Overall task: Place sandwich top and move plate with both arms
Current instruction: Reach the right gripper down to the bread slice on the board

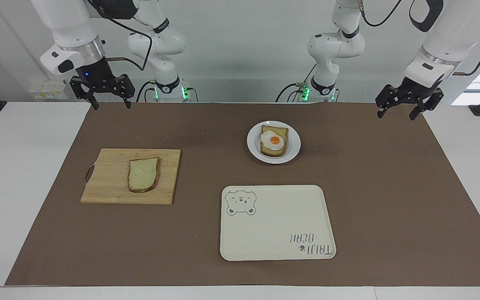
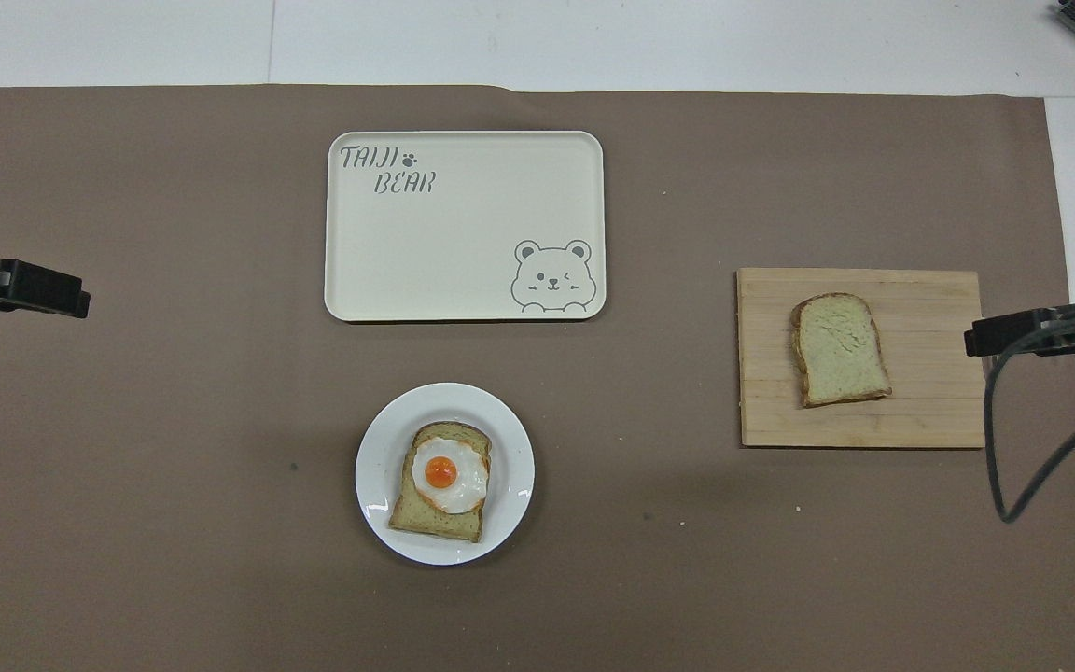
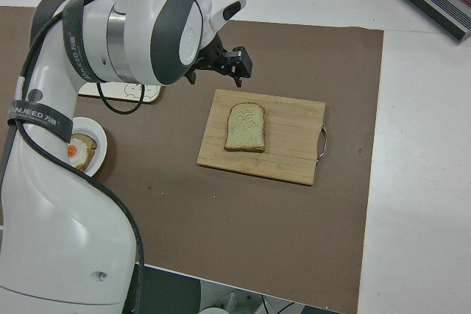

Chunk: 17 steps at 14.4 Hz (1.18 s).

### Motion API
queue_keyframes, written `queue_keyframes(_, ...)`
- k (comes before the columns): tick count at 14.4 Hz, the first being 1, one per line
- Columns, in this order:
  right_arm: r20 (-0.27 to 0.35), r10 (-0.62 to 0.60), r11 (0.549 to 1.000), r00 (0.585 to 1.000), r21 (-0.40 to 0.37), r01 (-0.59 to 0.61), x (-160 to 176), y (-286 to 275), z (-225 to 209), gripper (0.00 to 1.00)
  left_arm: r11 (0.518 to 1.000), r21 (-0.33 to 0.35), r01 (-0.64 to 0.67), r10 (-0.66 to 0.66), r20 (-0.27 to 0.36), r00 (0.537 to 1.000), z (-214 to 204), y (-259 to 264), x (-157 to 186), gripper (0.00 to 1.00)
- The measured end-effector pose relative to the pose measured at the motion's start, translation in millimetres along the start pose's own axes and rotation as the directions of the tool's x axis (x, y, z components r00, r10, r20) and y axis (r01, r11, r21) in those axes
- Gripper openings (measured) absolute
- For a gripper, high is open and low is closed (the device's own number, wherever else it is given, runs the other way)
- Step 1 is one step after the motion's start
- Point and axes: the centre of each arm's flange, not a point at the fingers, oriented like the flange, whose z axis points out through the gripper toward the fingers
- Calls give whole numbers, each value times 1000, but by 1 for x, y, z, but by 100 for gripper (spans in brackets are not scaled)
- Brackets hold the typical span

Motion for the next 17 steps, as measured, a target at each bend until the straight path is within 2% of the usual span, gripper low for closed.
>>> queue_keyframes(2,-25,-33,999,999,9,33,10,6,48,100,1000,0,0,0,0,1000,0,0,0,100)
queue_keyframes(5,-14,-41,999,999,9,41,30,12,111,100,1000,0,0,0,0,1000,0,0,0,100)
queue_keyframes(11,2,-26,1000,1000,7,26,59,19,196,100,1000,0,0,0,0,1000,0,0,0,100)
queue_keyframes(15,-17,-72,988,997,134,73,52,55,238,100,1000,0,0,0,0,1000,0,0,0,100)
queue_keyframes(17,-8,-82,986,997,147,83,47,69,261,100,1000,0,0,0,0,1000,0,0,0,100)
